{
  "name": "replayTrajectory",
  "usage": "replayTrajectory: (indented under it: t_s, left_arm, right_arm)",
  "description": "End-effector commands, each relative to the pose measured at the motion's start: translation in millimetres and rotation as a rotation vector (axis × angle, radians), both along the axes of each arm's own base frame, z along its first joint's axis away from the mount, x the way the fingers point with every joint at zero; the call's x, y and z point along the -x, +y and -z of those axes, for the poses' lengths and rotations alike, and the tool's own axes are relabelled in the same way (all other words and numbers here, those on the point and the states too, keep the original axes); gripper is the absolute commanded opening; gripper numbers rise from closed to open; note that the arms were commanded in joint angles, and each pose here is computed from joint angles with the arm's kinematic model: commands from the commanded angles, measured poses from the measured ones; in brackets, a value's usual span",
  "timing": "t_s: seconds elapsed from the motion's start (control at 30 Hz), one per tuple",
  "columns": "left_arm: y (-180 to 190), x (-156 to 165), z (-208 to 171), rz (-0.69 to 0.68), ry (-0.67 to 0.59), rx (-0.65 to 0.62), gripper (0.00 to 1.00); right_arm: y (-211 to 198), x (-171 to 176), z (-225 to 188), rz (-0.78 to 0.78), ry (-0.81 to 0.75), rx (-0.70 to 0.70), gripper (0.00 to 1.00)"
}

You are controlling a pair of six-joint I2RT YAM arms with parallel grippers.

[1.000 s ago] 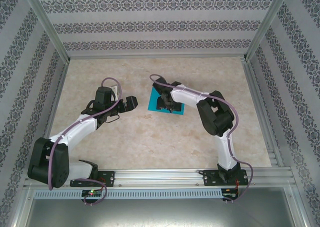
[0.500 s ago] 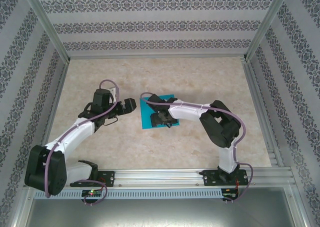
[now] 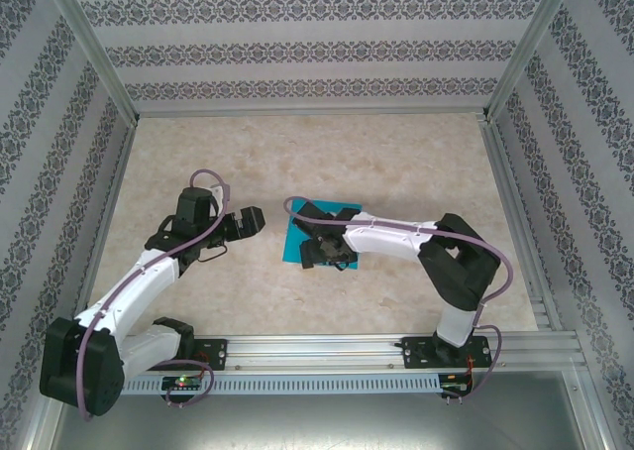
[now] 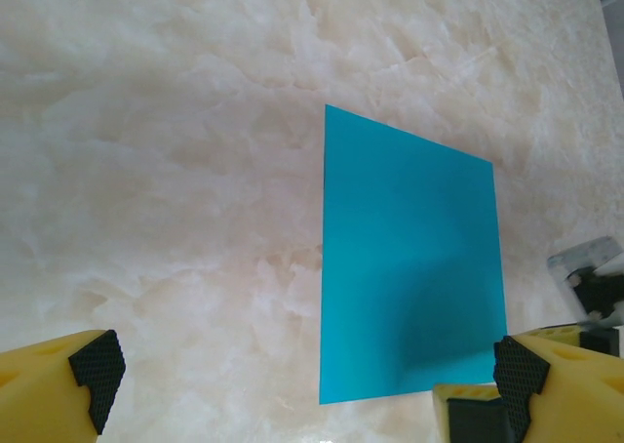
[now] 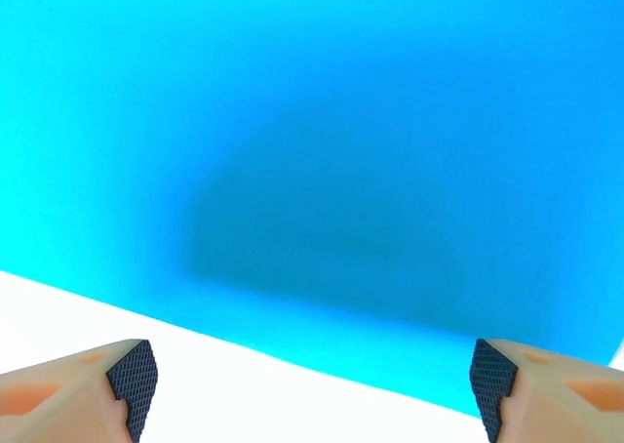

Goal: Fold a paper plane with a square sheet of paper (pick it up from the middle)
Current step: Move the square sheet of paper to the center of the table.

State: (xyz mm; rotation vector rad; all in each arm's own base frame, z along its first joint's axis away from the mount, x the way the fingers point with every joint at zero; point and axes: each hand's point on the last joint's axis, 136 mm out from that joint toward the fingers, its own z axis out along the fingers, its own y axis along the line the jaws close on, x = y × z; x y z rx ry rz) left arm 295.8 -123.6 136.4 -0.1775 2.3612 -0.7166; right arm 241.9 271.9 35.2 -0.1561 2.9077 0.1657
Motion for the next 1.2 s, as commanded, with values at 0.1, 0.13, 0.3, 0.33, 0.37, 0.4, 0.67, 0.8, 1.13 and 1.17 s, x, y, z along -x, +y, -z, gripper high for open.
replayTrajectory:
  t_s: [0.1, 0.13, 0.3, 0.33, 0.37, 0.4, 0.67, 0.8, 1.13, 1.17]
  left_arm:
    - [-1.0, 12.3, 7.1, 0.027, 0.025, -0.014, 1.0]
    - [-1.2, 12.4, 7.5, 0.029, 0.023, -0.015, 1.0]
    - [-0.9, 12.2, 6.7, 0.034, 0.017, -0.023, 1.0]
    - [-0.6, 12.2, 7.0, 0.034, 0.016, -0.024, 1.0]
    - [-0.6, 12.0, 6.7, 0.034, 0.016, -0.025, 1.0]
    - [-0.7, 11.5, 6.3, 0.034, 0.013, -0.023, 1.0]
    - [0.1, 10.8, 5.8, 0.033, 0.008, -0.028, 1.0]
    - [0.2, 11.2, 7.6, 0.032, 0.012, -0.028, 1.0]
    - [1.9, 13.9, 15.0, 0.021, 0.024, -0.029, 1.0]
    - [2.1, 13.7, 14.8, 0.018, 0.023, -0.027, 1.0]
  right_arm:
    - [2.1, -35.2, -24.6, 0.213, -0.077, -0.075, 0.88]
    - [1.3, -39.8, -24.0, 0.224, -0.082, -0.066, 0.9]
    - [-4.4, -62.4, -15.4, 0.307, -0.074, -0.079, 0.91]
    - [-4.8, -65.7, -14.6, 0.307, -0.074, -0.07, 0.92]
    - [-6.6, -67.7, -12.1, 0.307, -0.068, -0.048, 0.92]
    - [-6.0, -70.3, -8.4, 0.301, -0.059, -0.037, 0.92]
    - [-9.5, -80.7, 13.9, 0.296, -0.012, 0.016, 0.93]
    - [-6.7, -84.1, 20.8, 0.254, 0.0, 0.033, 0.93]
    - [5.5, -90.6, 37.6, 0.131, 0.02, 0.056, 0.91]
    - [5.6, -91.2, 37.2, 0.126, 0.018, 0.062, 0.91]
